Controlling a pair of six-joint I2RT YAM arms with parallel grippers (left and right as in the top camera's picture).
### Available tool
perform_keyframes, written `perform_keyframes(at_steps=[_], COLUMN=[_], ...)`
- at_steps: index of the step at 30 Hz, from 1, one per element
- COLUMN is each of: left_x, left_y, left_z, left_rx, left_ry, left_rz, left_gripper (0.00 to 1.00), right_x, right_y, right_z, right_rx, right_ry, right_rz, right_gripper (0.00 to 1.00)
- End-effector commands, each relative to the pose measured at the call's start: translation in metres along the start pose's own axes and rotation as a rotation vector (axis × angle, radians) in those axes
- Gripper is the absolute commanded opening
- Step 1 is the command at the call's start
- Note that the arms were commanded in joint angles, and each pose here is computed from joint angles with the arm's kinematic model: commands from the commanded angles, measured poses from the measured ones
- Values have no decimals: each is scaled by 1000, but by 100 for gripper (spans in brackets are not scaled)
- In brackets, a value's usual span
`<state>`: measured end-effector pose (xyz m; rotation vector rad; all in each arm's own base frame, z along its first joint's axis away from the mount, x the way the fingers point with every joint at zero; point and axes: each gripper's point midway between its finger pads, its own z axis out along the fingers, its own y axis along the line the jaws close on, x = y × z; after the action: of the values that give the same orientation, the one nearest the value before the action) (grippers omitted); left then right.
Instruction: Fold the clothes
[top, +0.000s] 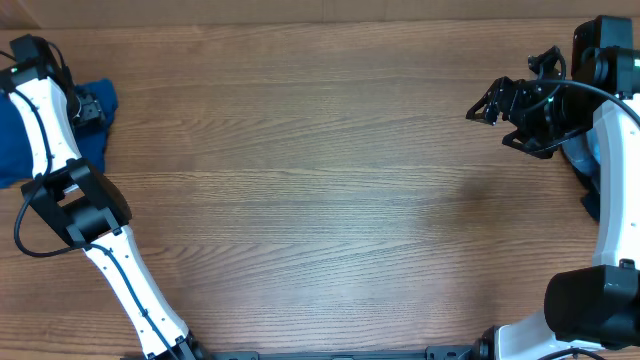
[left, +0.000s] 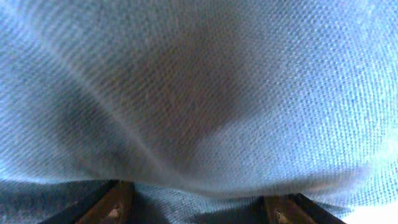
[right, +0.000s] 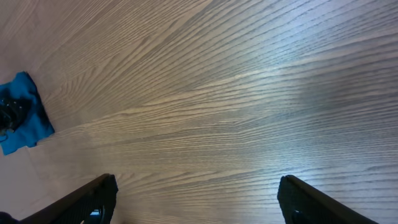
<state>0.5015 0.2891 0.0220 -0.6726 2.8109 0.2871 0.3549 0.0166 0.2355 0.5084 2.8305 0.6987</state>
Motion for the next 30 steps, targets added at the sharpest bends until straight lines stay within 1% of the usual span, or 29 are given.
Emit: perform_keyframes(at_steps=[1, 3, 5, 7, 11, 16, 17, 19, 22, 24, 27, 30], left_x=[-7, -15, -24, -26, -15, 11, 13, 19, 29, 40, 49, 61], left_y=[2, 4, 10, 17, 39, 45, 42, 42, 55, 75, 98, 115], left_z=[-22, -55, -98, -131, -198, -250, -255, -260, -247, -219, -187, -150], left_rx=[2, 1, 0, -4, -52, -51, -24, -22, -53, -84, -87, -19], left_ry=[-19, -55, -118, -159, -213, -209, -212, -195, -137, -51, 11, 73], left_rz=[-26, -42, -96, -127, -155, -183, -177, -183, -233, -278, -330, -389], left_gripper=[72, 72, 72, 73, 74, 72, 74, 76, 79, 79, 78, 77], right_x=[-3, -3, -2, -2, -3, -3, -3, -2, -1, -1, -2, -4], right_y=[7, 7, 9, 11, 12, 12, 12, 12, 11, 11, 12, 12], right_z=[-10, -10, -10, -10, -10, -10, -10, -10, -10, -10, -10, -10], right_rx=[-4, -5, -14, -26, -30, -31, -31, -30, -29, -29, -30, -31], right_ry=[-37, -36, -33, -31, -34, -36, -36, -32, -27, -27, -31, -38], right_rz=[-28, -28, -28, -28, -31, -32, -32, -29, -27, -27, -29, -33], right_gripper=[87, 87, 87, 87, 87, 87, 87, 87, 87, 87, 87, 87])
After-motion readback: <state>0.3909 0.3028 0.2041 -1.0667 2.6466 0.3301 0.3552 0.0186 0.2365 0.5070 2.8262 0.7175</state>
